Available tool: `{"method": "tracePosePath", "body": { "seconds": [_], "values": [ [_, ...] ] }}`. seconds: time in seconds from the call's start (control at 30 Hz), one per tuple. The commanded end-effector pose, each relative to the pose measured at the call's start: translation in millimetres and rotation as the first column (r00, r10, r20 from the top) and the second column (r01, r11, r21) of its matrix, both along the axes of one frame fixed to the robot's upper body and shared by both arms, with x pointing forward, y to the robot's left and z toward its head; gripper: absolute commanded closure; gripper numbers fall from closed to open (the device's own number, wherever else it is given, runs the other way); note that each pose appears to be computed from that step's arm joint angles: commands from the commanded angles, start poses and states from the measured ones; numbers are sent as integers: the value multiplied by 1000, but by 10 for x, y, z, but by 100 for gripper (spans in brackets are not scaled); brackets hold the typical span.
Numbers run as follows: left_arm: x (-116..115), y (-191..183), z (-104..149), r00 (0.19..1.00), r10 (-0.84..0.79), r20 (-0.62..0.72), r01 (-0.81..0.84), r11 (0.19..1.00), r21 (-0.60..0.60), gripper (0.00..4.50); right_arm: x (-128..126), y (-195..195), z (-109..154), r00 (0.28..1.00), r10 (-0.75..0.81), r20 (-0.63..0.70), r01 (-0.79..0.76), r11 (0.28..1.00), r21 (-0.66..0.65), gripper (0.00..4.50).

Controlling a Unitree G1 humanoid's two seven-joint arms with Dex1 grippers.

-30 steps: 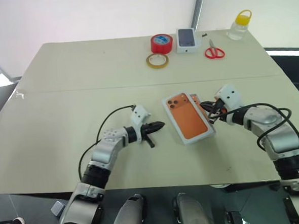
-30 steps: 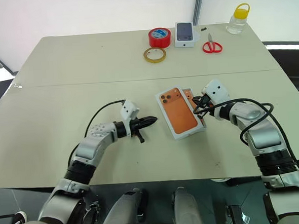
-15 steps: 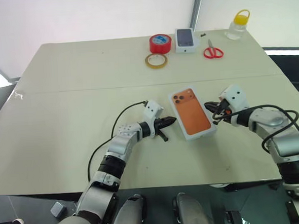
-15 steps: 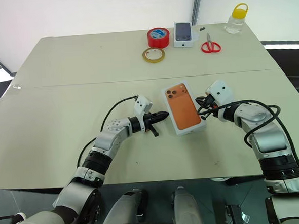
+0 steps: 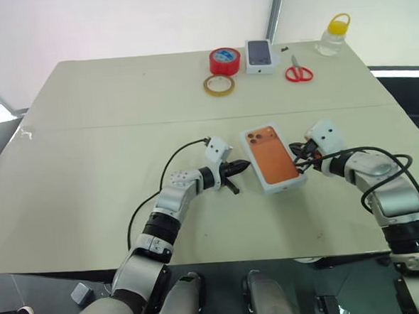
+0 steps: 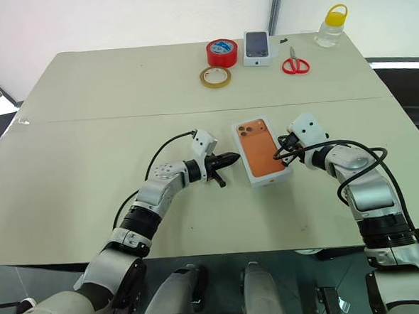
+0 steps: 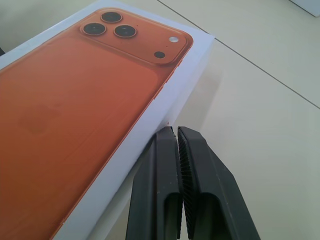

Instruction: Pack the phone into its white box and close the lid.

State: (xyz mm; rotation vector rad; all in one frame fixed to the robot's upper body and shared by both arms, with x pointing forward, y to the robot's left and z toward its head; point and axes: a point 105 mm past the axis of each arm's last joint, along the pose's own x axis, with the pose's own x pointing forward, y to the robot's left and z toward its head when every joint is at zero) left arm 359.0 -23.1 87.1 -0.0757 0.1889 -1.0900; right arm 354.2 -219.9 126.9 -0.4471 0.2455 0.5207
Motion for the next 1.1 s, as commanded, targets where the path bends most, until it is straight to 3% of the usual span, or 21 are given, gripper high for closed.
{"method": "tracePosePath", "body": {
  "seconds": [0.03, 0.17, 0.23, 0.47, 0.67, 0.83, 0.97, 1.03, 1.1],
  "values": [
    [-13, -106, 196, 997, -24, 69, 26, 999, -37, 450, -41, 38, 32, 1000, 29, 6, -29, 999, 18, 431],
    [-8, -116, 223, 998, -22, 61, 26, 998, -58, 450, -48, 11, -23, 1000, 28, 2, -28, 998, -52, 431],
    [-15, -128, 174, 994, -34, 106, 34, 999, 7, 450, -41, 10, -12, 999, 31, 14, -30, 998, -58, 431],
    [-9, -11, 83, 994, -7, 108, 5, 1000, 22, 450, -56, -15, -2, 999, 29, 22, -28, 997, -78, 431],
    [268, 126, 502, 987, 119, 103, -107, 987, -120, 450, 113, -176, 382, 984, -75, 160, 74, 997, 8, 431],
    [397, -156, 695, 976, 126, 180, -109, 989, -99, 450, 221, 55, 606, 975, -29, 221, 9, 996, 90, 431],
    [361, -360, 505, 979, 72, 193, -75, 997, 9, 450, 144, 254, 387, 987, 74, 144, -82, 995, 49, 431],
    [357, -375, 276, 975, 52, 218, -87, 985, 152, 450, 49, 269, 105, 994, 107, 24, -107, 994, 4, 431],
    [338, -343, 105, 976, 37, 216, -86, 971, 224, 450, -93, 183, -208, 990, 126, -67, -135, 981, -142, 431]
  ]
}}
